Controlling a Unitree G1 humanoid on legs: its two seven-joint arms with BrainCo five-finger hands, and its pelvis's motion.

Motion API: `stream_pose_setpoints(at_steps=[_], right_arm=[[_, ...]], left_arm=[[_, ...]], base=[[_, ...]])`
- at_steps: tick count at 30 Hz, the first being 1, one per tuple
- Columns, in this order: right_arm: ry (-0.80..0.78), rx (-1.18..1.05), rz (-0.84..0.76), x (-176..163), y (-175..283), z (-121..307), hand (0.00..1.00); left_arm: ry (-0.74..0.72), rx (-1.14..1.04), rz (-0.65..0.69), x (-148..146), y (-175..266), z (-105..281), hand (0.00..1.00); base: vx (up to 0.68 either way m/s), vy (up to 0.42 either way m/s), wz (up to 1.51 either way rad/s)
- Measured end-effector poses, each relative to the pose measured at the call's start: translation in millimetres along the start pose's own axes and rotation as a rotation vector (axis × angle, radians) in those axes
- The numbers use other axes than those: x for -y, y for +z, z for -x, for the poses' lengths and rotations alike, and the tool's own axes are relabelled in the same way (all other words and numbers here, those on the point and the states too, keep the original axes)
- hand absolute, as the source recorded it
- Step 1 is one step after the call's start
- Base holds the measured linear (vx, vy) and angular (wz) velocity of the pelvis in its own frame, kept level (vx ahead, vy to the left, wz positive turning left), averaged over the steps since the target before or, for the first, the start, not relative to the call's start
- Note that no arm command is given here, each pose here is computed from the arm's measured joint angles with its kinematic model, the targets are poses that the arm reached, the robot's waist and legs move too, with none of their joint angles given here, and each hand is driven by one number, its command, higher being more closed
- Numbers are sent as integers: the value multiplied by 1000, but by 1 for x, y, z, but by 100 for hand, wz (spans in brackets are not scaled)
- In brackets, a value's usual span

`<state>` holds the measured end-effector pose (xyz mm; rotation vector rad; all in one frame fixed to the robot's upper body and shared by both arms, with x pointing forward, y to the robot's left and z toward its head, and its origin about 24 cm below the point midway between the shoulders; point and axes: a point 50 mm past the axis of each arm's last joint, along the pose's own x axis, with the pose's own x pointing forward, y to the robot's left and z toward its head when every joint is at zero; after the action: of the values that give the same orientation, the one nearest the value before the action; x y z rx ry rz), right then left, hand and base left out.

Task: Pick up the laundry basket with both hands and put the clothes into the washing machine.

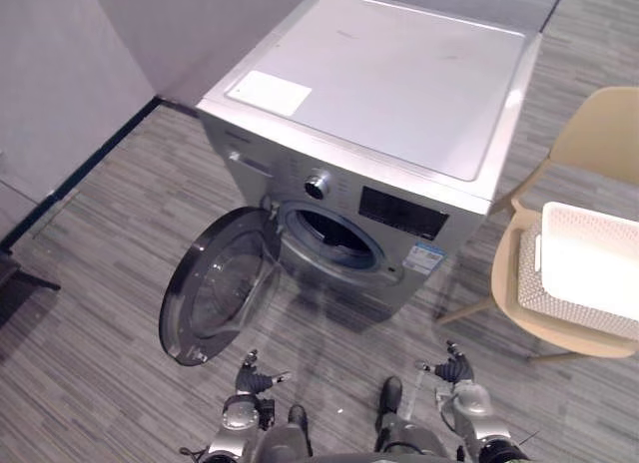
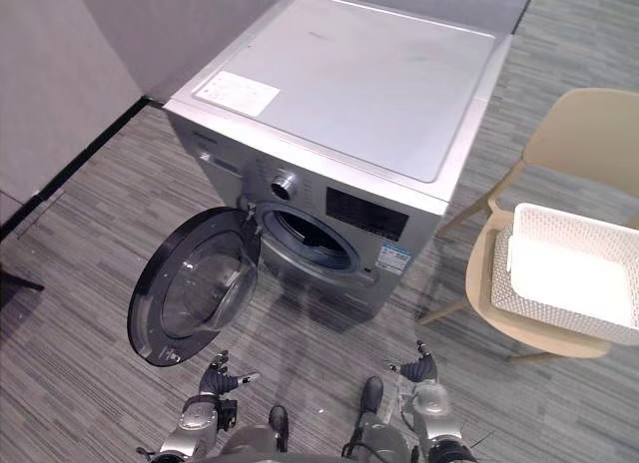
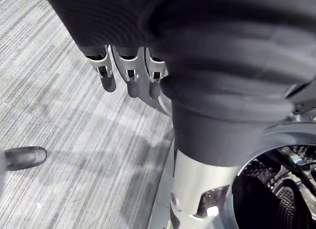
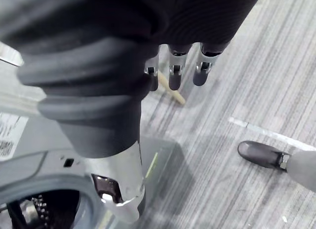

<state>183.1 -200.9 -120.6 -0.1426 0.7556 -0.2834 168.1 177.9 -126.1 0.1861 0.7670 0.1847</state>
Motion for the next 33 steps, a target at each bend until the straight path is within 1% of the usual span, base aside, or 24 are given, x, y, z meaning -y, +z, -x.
stream_pose_setpoints(at_steps=[2,4,7,8,9,11,12,13,14,16,17,18,20,21,23,24,26,28,31,33], right_arm=[[12,-17,-10,-6,-5,3,0],[26,-31,-11,-12,-11,6,0],[27,-28,-9,-12,-10,6,0],[28,-27,-9,-12,-10,6,0],[28,-27,-8,-12,-10,6,0],[21,-30,-2,-9,-12,6,0],[18,-32,1,-7,-12,6,0],[12,-40,8,-4,-14,5,0],[11,-43,10,-4,-14,5,0],[11,-48,15,-4,-12,3,0],[10,-50,19,-3,-10,2,0],[11,-50,19,-4,-9,2,0],[16,-38,21,-6,-4,0,0],[20,-32,24,-7,-2,-1,0],[24,-16,21,-9,4,-2,0],[25,-5,21,-11,11,-5,0],[8,-4,20,-11,14,-7,0],[5,7,15,-13,18,-8,0],[-16,5,-2,-11,19,-9,0],[-11,15,-6,-13,24,-10,0]], left_arm=[[5,0,-5,-1,-2,1,0],[27,64,3,-7,7,6,0],[59,249,13,-16,47,8,0],[83,342,22,-24,67,11,0],[101,392,31,-29,77,13,0],[205,548,84,-55,111,19,0],[235,577,101,-62,118,20,0],[307,626,152,-81,131,20,0],[339,640,169,-88,136,20,0],[439,686,226,-113,150,23,0],[505,704,222,-129,158,23,0],[518,706,221,-132,159,23,0],[628,679,163,-162,166,20,0],[655,671,145,-171,168,19,0],[731,651,81,-199,180,19,0],[766,606,42,-220,187,17,0],[740,525,16,-221,181,8,0],[663,492,-44,-209,179,-1,0],[595,494,-30,-194,184,-9,0],[540,450,-70,-185,176,-15,0]], base=[[-42,142,26],[-54,106,7],[-13,37,2],[0,0,0],[0,0,0],[52,-2,6],[86,0,10],[80,-3,10],[91,-17,11],[83,-12,11],[59,0,10],[47,14,4],[11,9,-2],[-6,9,-4],[0,0,0],[2,-26,4],[0,-11,9],[-8,3,3],[-28,12,5],[-24,4,-3]])
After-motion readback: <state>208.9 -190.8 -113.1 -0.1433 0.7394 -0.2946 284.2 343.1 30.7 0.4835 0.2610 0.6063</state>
